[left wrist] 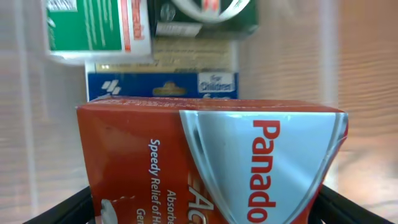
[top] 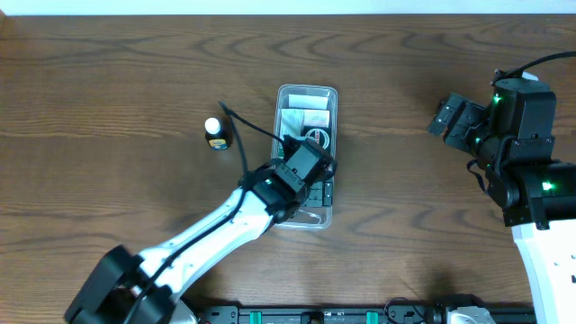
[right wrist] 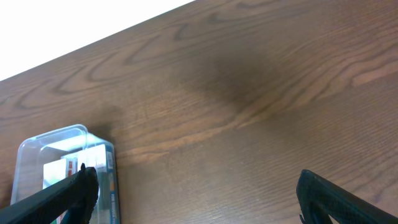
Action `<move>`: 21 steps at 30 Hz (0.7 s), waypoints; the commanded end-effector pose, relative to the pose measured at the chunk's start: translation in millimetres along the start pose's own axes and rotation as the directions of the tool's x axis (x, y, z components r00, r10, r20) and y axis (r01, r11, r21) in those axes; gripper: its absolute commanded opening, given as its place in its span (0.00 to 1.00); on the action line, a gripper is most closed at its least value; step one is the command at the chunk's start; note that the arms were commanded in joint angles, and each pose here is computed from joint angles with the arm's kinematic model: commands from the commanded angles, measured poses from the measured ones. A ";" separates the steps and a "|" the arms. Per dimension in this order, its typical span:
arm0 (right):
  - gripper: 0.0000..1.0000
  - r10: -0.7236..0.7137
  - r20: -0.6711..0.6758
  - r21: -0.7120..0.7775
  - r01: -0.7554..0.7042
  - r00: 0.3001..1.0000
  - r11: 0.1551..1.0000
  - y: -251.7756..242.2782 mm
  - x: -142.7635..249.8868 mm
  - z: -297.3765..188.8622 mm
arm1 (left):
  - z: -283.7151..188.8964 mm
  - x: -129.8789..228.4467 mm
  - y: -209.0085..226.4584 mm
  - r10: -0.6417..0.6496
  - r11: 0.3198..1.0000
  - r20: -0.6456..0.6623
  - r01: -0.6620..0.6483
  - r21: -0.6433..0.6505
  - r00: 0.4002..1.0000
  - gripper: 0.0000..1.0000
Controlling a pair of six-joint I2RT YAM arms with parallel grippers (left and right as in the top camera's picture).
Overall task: Pack container
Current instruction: 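Carry the red box right and lower it into the container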
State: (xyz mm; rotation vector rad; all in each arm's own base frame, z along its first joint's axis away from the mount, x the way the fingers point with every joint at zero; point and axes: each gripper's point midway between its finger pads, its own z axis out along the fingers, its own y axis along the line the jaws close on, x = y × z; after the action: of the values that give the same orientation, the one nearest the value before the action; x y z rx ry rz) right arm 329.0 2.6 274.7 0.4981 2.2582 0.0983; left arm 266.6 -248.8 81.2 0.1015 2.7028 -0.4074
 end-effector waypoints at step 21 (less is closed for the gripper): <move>0.99 0.011 0.004 0.012 -0.011 1.000 1.000 -4.1 -1.8 0.1 | 7.1 5.6 17.5 0.028 0.994 -0.021 -0.030 -0.104 0.999 0.88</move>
State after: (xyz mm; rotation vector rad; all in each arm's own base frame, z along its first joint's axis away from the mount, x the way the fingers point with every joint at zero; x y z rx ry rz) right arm 329.0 2.6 274.7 0.4981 2.2582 0.0983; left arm 260.2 -233.7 67.6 0.1003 2.7522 -0.2846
